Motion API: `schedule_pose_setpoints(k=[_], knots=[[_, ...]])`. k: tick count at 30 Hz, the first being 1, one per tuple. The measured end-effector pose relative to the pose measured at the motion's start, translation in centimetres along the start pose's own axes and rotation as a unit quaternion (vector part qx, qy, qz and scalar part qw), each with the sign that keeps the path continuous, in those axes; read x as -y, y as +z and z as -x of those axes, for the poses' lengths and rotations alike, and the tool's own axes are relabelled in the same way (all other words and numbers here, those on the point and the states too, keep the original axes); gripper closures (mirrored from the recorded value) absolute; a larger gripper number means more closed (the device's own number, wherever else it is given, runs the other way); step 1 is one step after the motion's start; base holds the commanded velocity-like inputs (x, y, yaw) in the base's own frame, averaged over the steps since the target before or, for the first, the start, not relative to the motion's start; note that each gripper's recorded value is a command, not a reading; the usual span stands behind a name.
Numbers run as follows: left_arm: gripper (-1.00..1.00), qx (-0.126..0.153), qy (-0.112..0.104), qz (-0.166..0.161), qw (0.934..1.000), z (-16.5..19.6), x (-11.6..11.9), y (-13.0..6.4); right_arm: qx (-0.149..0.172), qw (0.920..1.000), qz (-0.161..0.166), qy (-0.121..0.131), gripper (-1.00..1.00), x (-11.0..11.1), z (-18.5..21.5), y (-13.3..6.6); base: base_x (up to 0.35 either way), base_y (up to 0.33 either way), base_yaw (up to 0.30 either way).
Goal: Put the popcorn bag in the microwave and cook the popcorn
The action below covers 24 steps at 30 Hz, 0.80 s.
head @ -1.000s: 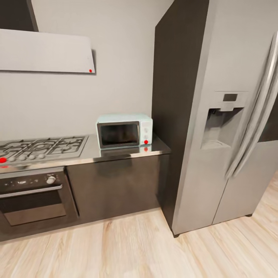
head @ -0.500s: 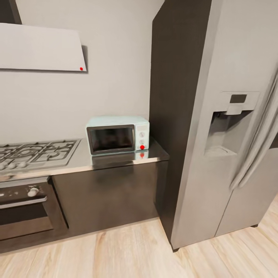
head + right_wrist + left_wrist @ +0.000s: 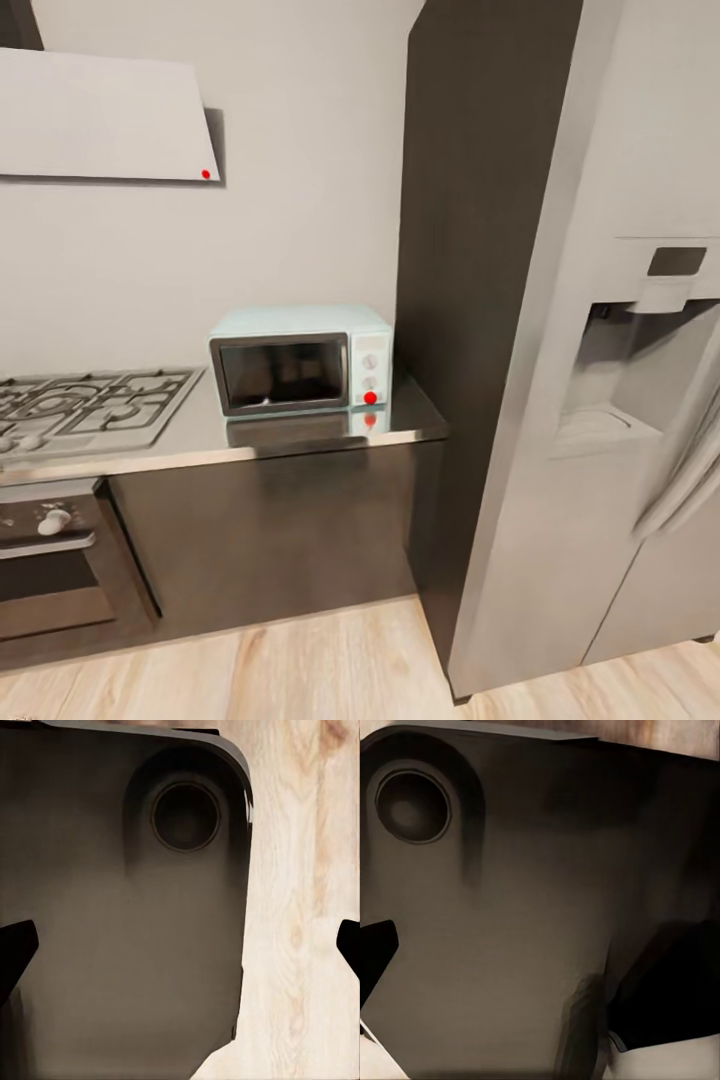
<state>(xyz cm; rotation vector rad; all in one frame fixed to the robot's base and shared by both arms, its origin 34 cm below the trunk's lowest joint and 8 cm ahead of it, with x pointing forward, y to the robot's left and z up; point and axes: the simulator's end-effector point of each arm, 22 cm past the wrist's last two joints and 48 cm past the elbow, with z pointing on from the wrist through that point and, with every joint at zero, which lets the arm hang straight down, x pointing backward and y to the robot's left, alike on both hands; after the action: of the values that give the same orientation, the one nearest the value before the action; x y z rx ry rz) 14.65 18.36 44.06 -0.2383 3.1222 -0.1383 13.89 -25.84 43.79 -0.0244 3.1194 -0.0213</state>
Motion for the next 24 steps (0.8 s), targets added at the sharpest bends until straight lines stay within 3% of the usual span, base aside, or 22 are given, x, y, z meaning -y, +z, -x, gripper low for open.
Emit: schedule_pose_setpoints(k=[5, 24], knots=[[-1.00, 0.001, -0.003, 0.000, 1.0000, 0.08, -0.07, 0.01, 0.000, 1.0000, 0.001, 0.000, -1.00, -0.09, 0.00, 0.01, 0.138, -0.055, 0.268], [-1.00, 0.001, -0.004, 0.000, 1.0000, 0.10, -0.07, 0.01, 0.000, 1.0000, 0.001, -0.001, -1.00, -0.09, 0.00, 0.01, 0.002, -0.001, 0.268]])
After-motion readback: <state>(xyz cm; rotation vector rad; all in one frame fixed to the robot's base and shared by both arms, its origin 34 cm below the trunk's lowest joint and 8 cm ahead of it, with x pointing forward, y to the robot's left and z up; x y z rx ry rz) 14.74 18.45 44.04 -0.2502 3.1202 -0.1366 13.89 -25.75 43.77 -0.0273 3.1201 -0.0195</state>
